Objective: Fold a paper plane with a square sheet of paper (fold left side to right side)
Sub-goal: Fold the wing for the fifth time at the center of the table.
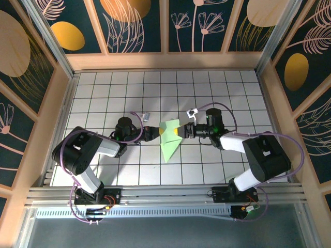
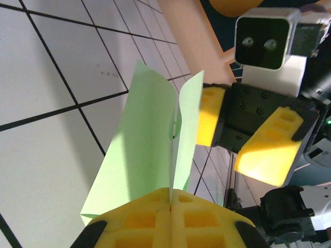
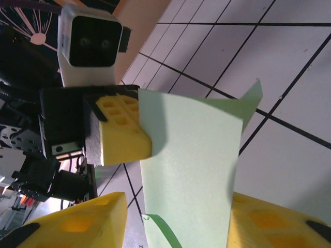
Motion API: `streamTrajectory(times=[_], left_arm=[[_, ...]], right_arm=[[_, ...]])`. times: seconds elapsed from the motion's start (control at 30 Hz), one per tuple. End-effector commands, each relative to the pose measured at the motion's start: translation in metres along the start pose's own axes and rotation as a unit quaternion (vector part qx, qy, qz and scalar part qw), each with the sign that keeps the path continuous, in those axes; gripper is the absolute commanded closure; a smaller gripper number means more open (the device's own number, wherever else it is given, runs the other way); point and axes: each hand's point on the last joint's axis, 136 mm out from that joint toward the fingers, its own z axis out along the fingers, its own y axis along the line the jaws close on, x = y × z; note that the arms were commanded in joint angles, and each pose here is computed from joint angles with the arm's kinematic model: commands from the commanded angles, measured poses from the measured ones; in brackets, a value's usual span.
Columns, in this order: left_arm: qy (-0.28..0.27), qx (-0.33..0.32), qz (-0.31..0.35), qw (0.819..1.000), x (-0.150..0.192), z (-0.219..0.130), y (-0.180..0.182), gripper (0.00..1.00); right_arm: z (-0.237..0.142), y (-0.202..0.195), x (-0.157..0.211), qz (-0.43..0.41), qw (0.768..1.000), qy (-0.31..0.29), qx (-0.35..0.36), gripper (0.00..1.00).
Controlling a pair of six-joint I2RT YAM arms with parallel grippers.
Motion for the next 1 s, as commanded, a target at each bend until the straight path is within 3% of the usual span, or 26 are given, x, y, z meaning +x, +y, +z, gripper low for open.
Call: streamTrajectory(times=[0.0, 0.3, 0.4, 0.47, 0.57, 0.67, 0.83, 0.97], left_arm=[[0.0, 0.012, 0.017, 1.0, -0.004, 0.002, -0.004, 1.0], [0.009, 0.005, 0.008, 1.0, 0.006, 0.002, 0.005, 1.0], [0.012, -0.006, 0.007, 1.0, 0.009, 0.001, 0.011, 0.98], [0.009, -0.021, 0.009, 1.0, 0.008, 0.0, 0.015, 0.86], [-0.007, -0.05, 0.022, 0.998, 0.001, -0.006, 0.017, 0.67], [-0.014, -0.112, 0.046, 0.993, -0.007, -0.014, 0.027, 0.55], [0.001, -0.229, 0.118, 0.966, -0.01, -0.024, 0.03, 0.52], [0.032, -0.274, 0.156, 0.949, 0.002, -0.018, 0.017, 0.52]], right_arm=[[0.0, -0.005, -0.012, -0.012, 1.0, -0.005, 0.02, 0.58], [0.006, -0.023, -0.02, -0.001, 0.998, -0.006, 0.055, 0.73], [0.006, -0.027, -0.021, 0.004, 0.998, -0.005, 0.066, 0.9], [0.007, -0.033, -0.019, 0.014, 0.997, -0.002, 0.078, 1.0], [0.008, -0.044, -0.013, 0.044, 0.994, 0.009, 0.099, 1.0], [0.009, -0.055, -0.007, 0.094, 0.988, 0.021, 0.123, 1.0], [0.006, -0.073, 0.002, 0.178, 0.968, 0.038, 0.17, 1.0], [0.008, -0.077, 0.002, 0.215, 0.959, 0.045, 0.178, 1.0]])
